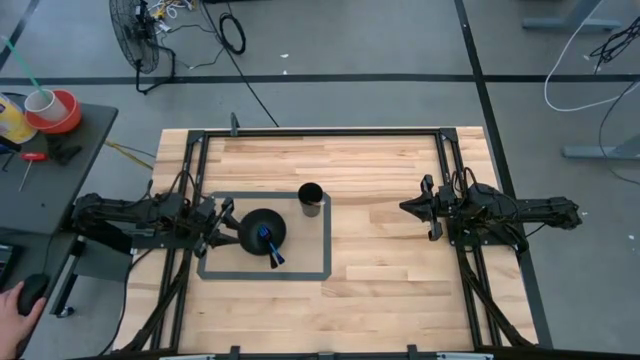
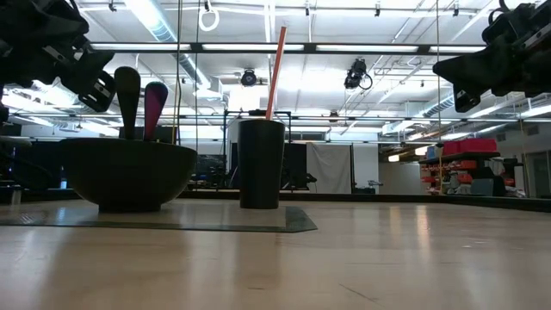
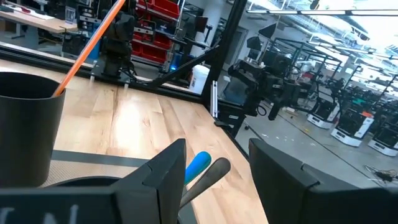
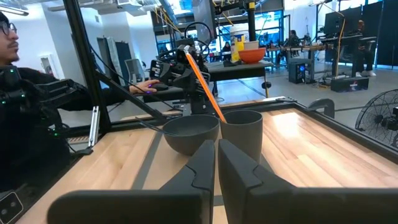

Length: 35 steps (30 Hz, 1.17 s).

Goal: Pick & Place Utensil
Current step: Return to Home Position

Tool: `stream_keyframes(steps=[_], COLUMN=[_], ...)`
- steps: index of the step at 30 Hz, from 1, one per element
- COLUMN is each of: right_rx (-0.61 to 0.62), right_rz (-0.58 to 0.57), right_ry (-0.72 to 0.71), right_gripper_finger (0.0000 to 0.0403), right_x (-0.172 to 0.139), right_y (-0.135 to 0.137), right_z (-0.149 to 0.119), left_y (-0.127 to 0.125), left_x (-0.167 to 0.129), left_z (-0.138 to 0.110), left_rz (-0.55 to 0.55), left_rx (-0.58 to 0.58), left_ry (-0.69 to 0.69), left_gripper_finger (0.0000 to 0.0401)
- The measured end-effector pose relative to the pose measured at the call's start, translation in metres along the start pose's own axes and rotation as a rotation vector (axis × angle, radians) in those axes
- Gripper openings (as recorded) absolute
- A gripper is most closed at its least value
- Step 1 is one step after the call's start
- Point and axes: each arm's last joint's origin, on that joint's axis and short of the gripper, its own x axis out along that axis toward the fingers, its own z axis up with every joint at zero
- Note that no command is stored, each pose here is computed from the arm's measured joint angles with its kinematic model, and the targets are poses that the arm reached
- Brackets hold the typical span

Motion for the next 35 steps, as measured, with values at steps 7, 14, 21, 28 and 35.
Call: stream_keyframes(steps=[7, 14, 21, 28, 35], right_rx=[0.0, 0.0, 0.0, 0.0, 0.0], right_rz=[0.0, 0.0, 0.0, 0.0, 0.0], right_ry=[0.0, 0.0, 0.0, 0.0, 0.0], right_gripper_finger=[0.0023, 0.0023, 0.0023, 0.0023, 0.0023], right_x=[0.0, 0.0, 0.0, 0.0, 0.0], right_y=[0.0, 0.0, 0.0, 0.0, 0.0], right_z=[0.0, 0.0, 0.0, 0.0, 0.0], left_y=[-0.0046, -0.0021, 0.0012, 0.0019, 0.0018], left_x=[-0.0004, -0.0002, -0.0003, -0.0004, -0.0005], left_z=[0.0016, 0.0025, 0.0043, 0.0045, 0.0047], left_rz=[-0.13, -0.043, 0.074, 0.1, 0.1], left_rx=[-0.05, -0.054, -0.057, -0.057, -0.057], left_ry=[0.025, -0.006, -0.056, -0.063, -0.064], left_gripper_finger=[0.0181, 0.0181, 0.0181, 0.0181, 0.0181])
